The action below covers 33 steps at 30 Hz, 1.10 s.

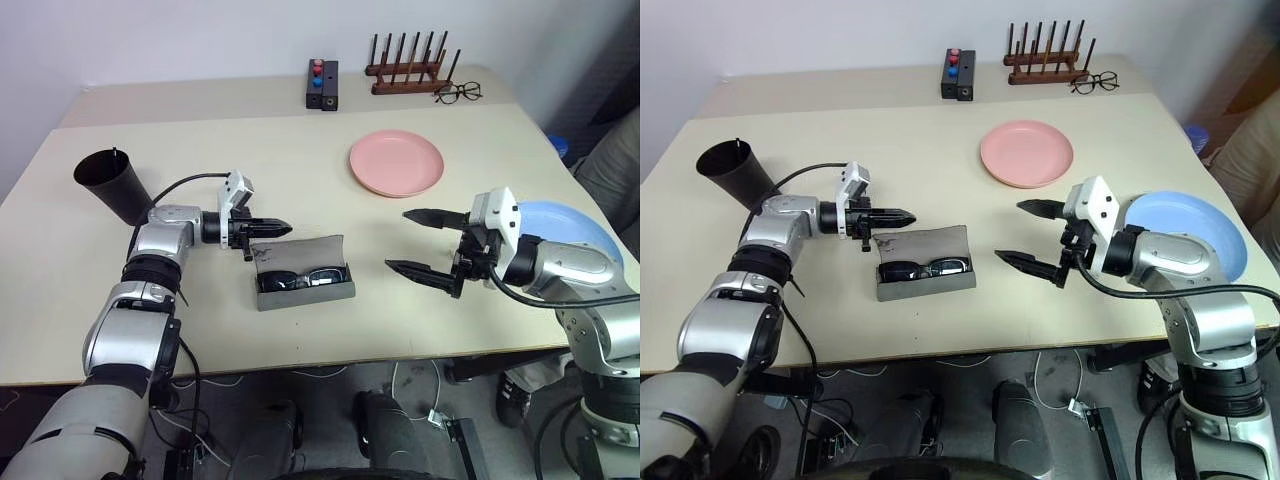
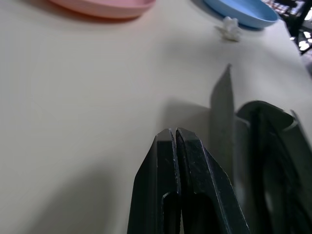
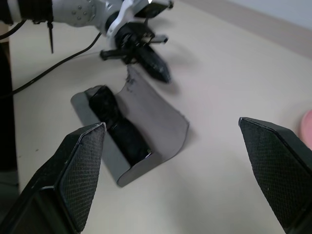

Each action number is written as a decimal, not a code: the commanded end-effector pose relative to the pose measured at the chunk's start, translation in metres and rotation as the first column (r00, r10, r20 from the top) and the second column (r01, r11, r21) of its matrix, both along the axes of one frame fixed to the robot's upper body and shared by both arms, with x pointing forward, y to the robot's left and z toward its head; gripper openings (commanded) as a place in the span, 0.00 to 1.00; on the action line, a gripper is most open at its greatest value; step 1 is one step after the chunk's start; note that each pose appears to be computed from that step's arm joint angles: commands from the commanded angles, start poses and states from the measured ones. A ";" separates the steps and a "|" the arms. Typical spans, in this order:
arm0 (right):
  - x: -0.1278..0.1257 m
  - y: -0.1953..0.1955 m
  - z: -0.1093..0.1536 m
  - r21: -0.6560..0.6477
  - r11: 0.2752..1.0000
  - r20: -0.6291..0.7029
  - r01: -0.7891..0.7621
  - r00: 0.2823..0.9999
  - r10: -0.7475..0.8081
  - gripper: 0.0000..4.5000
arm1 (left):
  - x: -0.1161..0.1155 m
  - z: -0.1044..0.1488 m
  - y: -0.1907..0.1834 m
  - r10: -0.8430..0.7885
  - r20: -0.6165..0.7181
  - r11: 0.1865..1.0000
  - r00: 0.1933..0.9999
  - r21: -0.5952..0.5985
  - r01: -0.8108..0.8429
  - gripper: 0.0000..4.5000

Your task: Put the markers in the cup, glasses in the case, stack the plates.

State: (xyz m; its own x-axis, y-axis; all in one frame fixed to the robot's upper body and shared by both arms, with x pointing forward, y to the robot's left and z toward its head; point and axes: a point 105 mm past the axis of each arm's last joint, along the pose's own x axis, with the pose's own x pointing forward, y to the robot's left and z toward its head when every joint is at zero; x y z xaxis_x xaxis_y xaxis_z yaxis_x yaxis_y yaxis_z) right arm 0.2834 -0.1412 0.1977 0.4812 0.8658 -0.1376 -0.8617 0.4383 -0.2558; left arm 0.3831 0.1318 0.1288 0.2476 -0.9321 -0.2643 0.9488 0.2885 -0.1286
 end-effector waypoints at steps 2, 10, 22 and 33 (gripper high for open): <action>0.001 0.003 0.009 -0.006 1.000 0.051 -0.008 0.999 0.008 1.00 | -0.009 0.010 0.002 -0.090 -0.007 0.995 0.996 0.041 0.090 0.01; 0.005 0.004 0.007 -0.026 1.000 0.057 0.003 0.998 -0.002 1.00 | -0.027 0.010 -0.003 -0.184 -0.049 0.982 0.982 0.040 0.186 0.01; 0.009 0.006 0.004 -0.023 1.000 0.051 0.007 0.999 -0.006 1.00 | -0.060 0.005 -0.014 -0.278 0.017 0.954 0.960 0.121 0.274 0.01; 0.013 0.009 0.000 -0.024 1.000 0.039 -0.002 0.999 0.003 1.00 | -0.076 0.006 -0.020 -0.293 0.077 0.947 0.953 0.158 0.278 0.01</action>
